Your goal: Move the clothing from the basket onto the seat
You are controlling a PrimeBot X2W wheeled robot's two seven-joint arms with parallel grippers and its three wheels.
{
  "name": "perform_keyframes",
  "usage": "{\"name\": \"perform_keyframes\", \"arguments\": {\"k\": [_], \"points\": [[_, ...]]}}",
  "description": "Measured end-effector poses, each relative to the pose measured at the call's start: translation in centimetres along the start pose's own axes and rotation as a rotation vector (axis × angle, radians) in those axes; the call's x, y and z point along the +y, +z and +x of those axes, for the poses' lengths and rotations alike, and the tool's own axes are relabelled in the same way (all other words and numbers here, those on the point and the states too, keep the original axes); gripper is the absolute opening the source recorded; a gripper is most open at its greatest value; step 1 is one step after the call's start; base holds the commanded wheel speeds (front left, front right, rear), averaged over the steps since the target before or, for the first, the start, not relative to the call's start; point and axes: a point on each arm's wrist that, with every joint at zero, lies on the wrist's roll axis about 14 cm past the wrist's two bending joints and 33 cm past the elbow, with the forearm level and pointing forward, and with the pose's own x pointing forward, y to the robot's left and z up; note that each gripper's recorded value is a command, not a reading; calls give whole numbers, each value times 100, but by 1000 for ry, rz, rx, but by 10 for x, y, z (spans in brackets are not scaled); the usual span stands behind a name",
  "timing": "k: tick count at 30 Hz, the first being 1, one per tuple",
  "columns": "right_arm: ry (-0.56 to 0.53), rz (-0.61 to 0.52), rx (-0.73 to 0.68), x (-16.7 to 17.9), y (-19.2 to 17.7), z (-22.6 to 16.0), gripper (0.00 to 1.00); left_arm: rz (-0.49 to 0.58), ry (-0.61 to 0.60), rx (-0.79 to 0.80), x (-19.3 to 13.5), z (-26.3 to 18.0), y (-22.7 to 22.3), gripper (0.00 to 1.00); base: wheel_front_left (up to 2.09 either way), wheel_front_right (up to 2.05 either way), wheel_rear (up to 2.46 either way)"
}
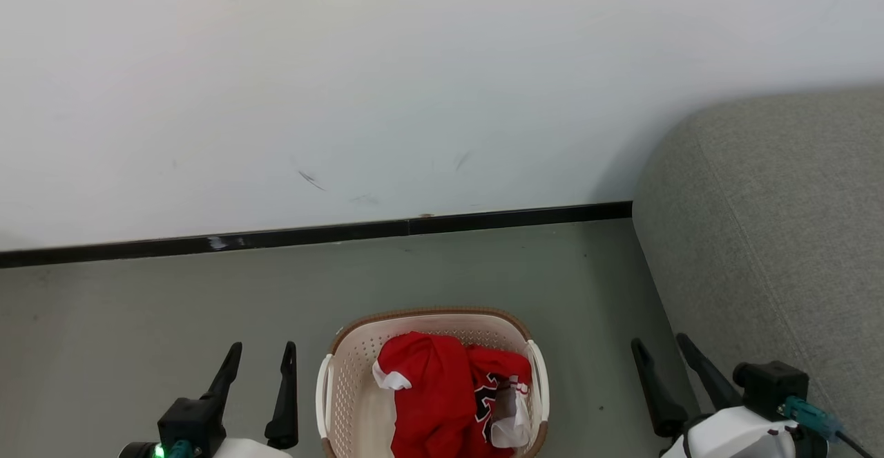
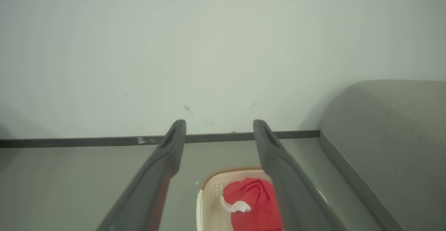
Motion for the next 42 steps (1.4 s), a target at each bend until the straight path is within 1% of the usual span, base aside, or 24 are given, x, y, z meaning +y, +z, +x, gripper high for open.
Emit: {"name": "perform_keyframes", "arguments": {"k": [11,20,26,42], "points": [[67,-172,-12,15,0,3,100,163,-2,-45,-2,0,3,100,0,0,0],[62,-174,-14,13,0,4,100,168,17,-36,2,1,0,100,0,0,0],[37,-174,-26,5,5,5,100,165,27,-31,4,2,-1,100,0,0,0],[37,-154,-35,6,7,4,100,166,34,-21,6,1,-5,100,0,0,0]]}}
